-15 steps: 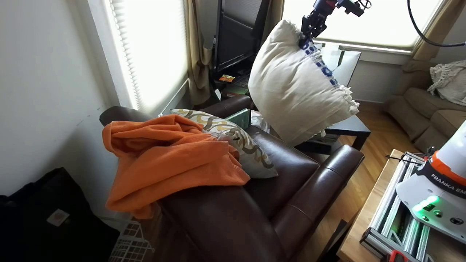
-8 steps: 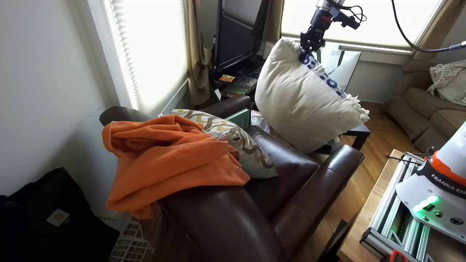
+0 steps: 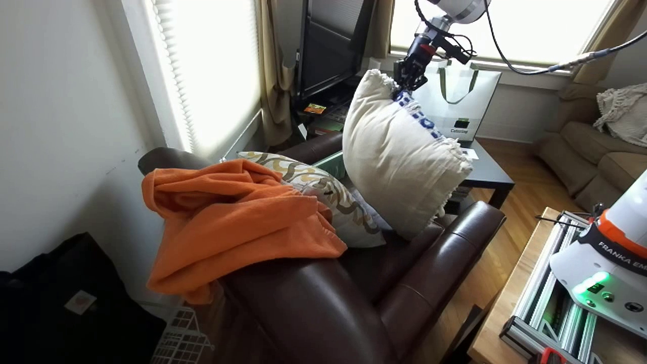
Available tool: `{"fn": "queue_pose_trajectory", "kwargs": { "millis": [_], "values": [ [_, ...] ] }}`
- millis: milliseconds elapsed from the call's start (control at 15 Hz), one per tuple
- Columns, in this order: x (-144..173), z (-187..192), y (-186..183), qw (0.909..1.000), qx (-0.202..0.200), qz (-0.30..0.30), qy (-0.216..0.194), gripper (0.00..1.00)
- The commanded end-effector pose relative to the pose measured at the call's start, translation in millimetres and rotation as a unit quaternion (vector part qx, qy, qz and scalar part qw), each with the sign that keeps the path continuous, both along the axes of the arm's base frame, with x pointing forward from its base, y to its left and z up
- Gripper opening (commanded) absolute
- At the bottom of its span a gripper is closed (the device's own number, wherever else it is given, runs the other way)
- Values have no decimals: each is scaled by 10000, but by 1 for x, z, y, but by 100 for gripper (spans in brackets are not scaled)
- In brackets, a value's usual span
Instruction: Stack up the pillows on the sofa
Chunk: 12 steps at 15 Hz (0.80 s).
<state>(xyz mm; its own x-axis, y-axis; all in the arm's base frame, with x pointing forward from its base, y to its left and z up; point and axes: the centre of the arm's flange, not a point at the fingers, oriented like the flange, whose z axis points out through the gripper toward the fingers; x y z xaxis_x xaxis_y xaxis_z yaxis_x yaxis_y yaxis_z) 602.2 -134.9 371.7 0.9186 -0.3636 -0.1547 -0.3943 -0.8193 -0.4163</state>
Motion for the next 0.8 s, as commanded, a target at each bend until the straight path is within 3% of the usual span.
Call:
{"fn": "queue_pose_trajectory", "kwargs": {
  "millis": [0,333,733],
  "values": [
    [65,-4,-1,9984,426,-254,267,3],
    [117,-35,49,9974,405,-116,591,3],
    [163,-32,84,9970,244,312,661,3]
  ]
}}
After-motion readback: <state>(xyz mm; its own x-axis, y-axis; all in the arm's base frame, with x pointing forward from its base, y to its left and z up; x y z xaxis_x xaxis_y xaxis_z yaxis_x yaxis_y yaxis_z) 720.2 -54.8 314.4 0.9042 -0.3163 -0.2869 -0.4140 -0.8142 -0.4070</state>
